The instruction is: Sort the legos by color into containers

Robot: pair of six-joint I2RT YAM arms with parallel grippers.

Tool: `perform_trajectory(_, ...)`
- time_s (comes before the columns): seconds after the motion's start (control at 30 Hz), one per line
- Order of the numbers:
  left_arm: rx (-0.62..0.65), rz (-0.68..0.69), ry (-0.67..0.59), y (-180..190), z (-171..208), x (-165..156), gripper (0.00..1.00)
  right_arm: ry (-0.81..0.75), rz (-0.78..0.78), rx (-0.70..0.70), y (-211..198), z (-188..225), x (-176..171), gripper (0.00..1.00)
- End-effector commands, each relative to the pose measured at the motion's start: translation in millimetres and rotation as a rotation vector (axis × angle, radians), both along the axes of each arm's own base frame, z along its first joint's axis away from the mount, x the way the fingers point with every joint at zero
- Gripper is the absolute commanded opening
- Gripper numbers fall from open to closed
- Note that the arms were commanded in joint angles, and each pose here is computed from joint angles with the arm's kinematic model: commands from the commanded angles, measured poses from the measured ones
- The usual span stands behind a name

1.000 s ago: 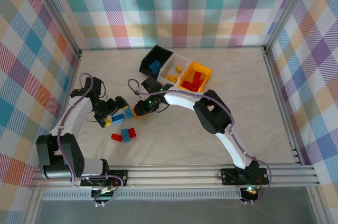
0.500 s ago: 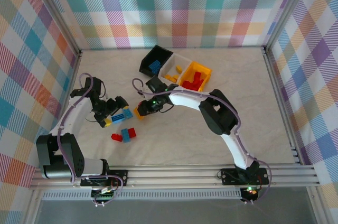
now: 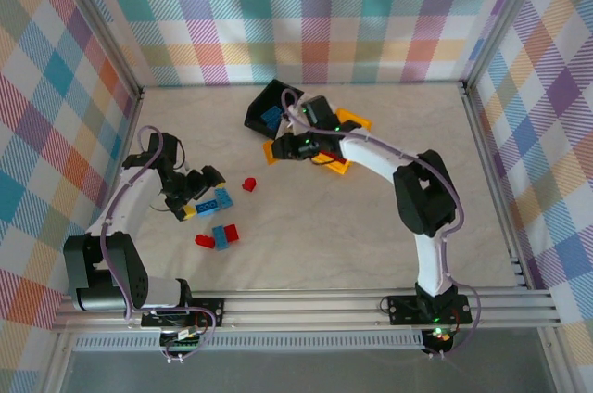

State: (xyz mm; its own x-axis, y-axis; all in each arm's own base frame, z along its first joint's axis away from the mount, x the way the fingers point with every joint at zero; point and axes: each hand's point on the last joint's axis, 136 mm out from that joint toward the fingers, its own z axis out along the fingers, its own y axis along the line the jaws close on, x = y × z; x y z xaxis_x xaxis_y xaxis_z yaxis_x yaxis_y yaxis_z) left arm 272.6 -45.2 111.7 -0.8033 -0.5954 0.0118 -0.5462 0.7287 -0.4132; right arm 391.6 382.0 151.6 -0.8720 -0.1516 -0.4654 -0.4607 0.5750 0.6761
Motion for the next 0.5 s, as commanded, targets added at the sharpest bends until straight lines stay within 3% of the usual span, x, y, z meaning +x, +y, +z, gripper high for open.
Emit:
perform_trajectory(0.0,-0.016,0.008,-0.003,1.6,7.6,0.8,0.99,-0.042,-0.059,0.027,-16.2,16.6,41.1,0.28)
perform_trajectory(0.23,-0.018,-0.011,0.024,-0.6,6.2,-6.1,0.99,-0.067,-0.208,-0.014,-56.6,0.9,119.0,0.28)
perform_trajectory(0.47,0.006,-0.044,0.031,-0.2,8.7,-1.7,0.99,-0.091,-0.24,-0.118,-72.8,-20.6,150.7,0.29)
